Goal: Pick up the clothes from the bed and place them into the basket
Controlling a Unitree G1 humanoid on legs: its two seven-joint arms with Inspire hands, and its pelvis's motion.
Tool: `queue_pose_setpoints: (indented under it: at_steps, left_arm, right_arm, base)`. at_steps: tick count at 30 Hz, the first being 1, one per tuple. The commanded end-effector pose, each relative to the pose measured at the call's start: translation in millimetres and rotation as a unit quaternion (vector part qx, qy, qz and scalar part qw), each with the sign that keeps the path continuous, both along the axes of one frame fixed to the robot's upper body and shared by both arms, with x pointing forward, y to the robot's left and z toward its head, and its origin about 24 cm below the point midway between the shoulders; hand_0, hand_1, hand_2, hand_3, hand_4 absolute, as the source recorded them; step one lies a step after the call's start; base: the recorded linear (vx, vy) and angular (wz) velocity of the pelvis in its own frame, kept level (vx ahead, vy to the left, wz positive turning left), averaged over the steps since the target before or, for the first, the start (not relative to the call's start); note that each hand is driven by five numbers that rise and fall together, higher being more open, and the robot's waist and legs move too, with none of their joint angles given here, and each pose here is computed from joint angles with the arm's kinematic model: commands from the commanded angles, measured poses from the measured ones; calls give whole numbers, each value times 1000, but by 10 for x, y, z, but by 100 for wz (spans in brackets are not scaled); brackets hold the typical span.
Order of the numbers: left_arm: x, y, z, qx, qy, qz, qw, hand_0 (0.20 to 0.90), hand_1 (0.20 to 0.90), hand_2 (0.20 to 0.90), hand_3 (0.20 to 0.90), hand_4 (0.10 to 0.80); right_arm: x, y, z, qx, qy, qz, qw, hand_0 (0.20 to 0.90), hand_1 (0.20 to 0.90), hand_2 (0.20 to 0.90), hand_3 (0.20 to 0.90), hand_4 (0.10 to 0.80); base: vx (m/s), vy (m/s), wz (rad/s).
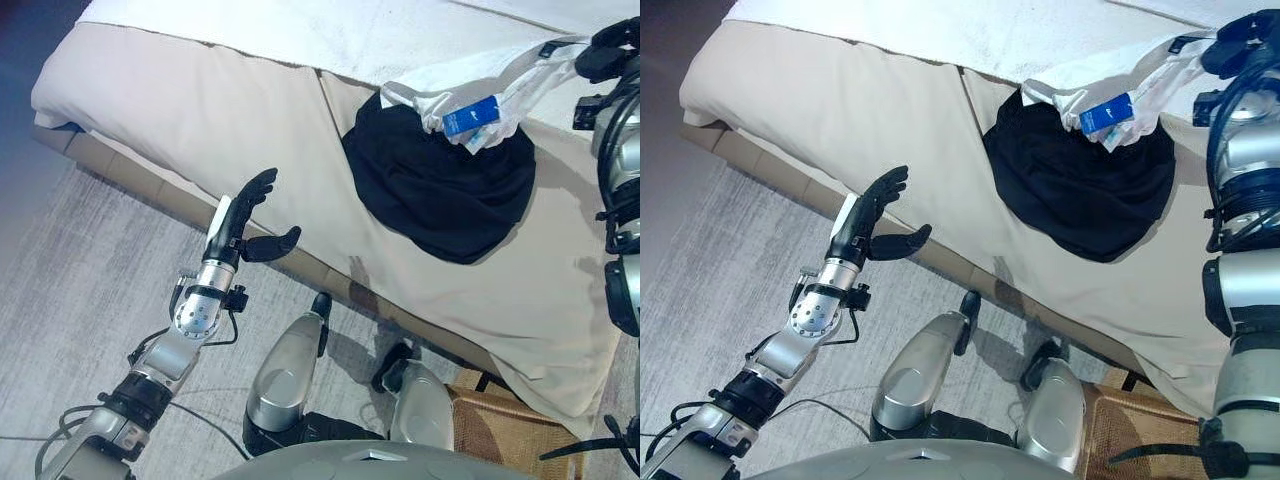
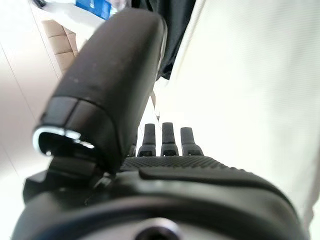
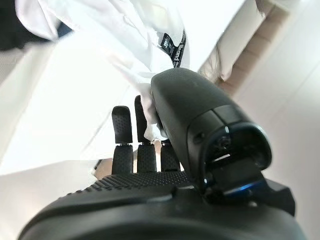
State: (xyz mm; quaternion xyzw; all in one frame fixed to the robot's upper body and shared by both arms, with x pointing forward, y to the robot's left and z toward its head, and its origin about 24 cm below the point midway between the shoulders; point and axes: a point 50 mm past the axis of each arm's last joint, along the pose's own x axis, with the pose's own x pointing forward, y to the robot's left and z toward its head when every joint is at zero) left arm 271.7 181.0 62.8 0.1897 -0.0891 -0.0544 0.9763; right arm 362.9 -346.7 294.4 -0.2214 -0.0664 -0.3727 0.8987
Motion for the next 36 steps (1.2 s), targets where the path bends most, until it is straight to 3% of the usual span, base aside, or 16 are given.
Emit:
queue_pose_setpoints:
  at_steps: [1, 9, 16, 23, 29, 36]
  left_arm:
    - [-114, 88, -113, 19, 21, 5, 1000, 900, 900, 900, 900, 800]
    - [-176, 199, -333, 42, 93, 5, 995, 900, 900, 900, 900, 800]
    - [-97, 198, -284, 28, 90, 2, 996, 900, 900, 900, 900, 800]
    - [63, 219, -44, 2, 51, 22, 998, 900, 900, 900, 900, 800]
    - [155, 273, 24, -34, 45, 60, 997, 900, 900, 900, 900, 800]
    - [168, 124, -33, -54, 43, 58, 996, 900, 900, 900, 900, 800]
  right_arm:
    - [-154, 65, 578, -74, -112, 14, 991, 300, 300, 300, 200, 100]
    - [-276, 77, 839, -111, -132, 22, 985, 300, 300, 300, 200, 100]
    - [-484, -87, 1039, -138, -144, -10, 980, 300, 300, 300, 200, 100]
    - [-571, -33, 1234, -131, -187, -25, 973, 300, 300, 300, 200, 100]
    - [-581, 2, 1220, -134, -198, -7, 971, 300, 300, 300, 200, 100]
    - [-684, -88, 1340, -128, -218, -26, 967, 300, 300, 300, 200, 100]
  base:
    - [38, 19, -8]
    - [15, 51, -17]
    - [-12, 46, -24]
    - [-208, -45, -46]
    - [-204, -205, -72]
    - [-150, -232, -26]
